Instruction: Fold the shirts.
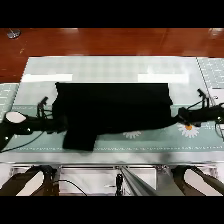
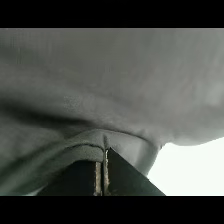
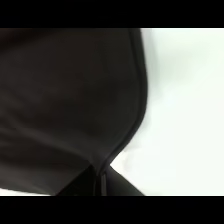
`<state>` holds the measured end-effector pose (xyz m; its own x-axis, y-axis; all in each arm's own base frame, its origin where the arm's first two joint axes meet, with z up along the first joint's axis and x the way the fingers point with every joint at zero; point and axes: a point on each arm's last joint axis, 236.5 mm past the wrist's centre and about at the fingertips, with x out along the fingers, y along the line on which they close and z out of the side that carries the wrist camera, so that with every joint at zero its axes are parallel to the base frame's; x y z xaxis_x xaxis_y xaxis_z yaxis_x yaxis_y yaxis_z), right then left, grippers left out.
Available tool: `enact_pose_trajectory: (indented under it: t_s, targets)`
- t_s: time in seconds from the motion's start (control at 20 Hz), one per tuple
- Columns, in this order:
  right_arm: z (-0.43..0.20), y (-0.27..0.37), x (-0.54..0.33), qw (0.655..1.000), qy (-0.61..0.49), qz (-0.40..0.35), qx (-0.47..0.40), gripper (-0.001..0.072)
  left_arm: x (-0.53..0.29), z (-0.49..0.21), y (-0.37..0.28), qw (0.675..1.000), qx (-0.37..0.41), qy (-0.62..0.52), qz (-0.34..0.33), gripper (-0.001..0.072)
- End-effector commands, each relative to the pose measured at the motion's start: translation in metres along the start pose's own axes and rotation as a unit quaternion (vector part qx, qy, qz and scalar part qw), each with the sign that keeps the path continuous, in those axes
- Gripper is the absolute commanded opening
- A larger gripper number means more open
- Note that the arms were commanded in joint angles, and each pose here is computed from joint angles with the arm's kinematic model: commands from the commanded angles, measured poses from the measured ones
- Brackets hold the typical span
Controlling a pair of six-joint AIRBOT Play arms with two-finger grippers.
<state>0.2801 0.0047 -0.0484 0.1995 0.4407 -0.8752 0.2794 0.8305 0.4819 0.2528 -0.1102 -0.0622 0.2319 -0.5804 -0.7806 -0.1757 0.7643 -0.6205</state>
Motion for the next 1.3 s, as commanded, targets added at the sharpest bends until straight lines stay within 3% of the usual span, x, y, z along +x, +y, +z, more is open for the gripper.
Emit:
enact_pose_trajectory:
  t_s: [0.0, 0.6, 1.25]
  targets:
    - [0.042, 0.025, -0.03, 0.999, -0.041, 0.012, -0.032, 0.0028, -0.029, 0.065, -0.012, 0.996, 0.032, -0.085, 0.008, 0.0029]
    - [0.131, 0.079, 0.025, 0.993, -0.081, 0.083, -0.021, 0.0029, -0.017, 0.215, -0.055, 0.991, 0.033, -0.13, -0.007, 0.0029]
    - [0.179, 0.073, 0.056, 0.993, -0.079, 0.087, 0.024, 0.0029, 0.025, 0.207, -0.019, 0.998, 0.018, -0.06, 0.024, 0.0029]
